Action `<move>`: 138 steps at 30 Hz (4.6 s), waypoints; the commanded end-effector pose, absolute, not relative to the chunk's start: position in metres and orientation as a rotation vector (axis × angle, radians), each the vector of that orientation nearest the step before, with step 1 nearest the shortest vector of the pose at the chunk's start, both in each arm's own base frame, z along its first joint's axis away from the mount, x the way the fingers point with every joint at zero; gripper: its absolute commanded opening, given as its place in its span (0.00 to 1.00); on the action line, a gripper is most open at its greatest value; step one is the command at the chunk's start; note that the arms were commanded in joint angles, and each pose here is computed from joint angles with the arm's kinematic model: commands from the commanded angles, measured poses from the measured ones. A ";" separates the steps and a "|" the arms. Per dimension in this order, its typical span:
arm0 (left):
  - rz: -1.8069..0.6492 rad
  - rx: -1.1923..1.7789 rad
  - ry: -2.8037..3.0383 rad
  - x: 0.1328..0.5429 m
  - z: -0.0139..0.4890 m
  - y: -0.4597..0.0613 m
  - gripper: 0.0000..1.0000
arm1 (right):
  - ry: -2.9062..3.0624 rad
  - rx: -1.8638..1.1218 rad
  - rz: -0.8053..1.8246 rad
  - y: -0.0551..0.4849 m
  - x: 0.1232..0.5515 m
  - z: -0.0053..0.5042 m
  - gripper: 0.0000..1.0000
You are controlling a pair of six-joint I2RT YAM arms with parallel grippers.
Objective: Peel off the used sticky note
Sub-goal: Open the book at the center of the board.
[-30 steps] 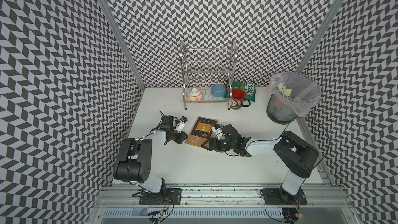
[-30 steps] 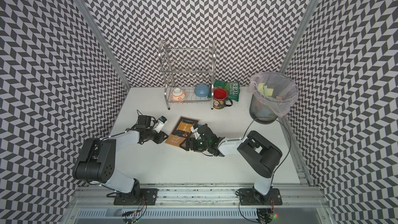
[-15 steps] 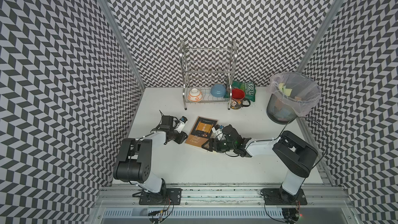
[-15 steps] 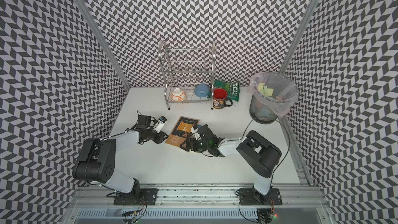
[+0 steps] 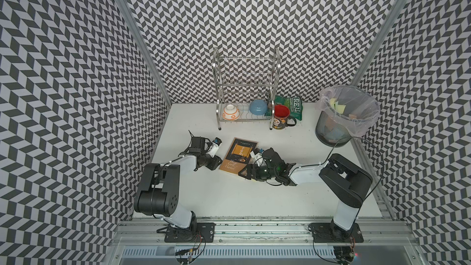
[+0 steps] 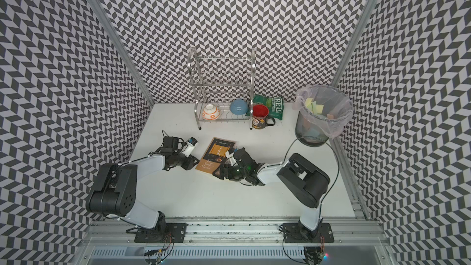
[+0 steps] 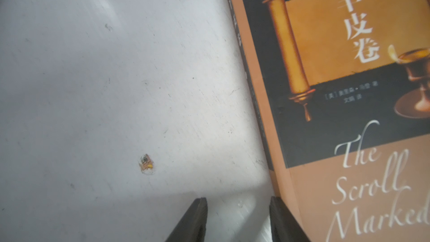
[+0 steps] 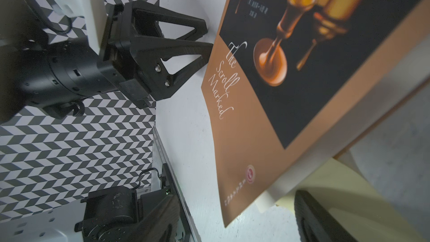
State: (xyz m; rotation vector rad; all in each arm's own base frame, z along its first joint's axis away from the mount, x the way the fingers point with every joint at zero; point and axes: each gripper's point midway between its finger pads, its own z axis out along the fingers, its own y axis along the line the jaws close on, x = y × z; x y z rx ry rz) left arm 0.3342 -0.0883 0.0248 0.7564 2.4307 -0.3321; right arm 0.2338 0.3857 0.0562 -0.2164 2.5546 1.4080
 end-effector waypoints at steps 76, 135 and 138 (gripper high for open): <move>-0.233 1.304 1.939 0.268 0.075 -0.186 0.93 | 2.404 -0.086 1.500 0.401 0.329 0.075 0.55; -0.345 1.083 1.891 0.284 0.122 -0.191 0.00 | 2.421 -0.087 1.290 0.319 0.300 0.092 0.74; -0.398 1.031 1.900 0.288 0.125 -0.180 0.00 | 2.433 -0.090 1.285 0.311 0.286 0.084 0.74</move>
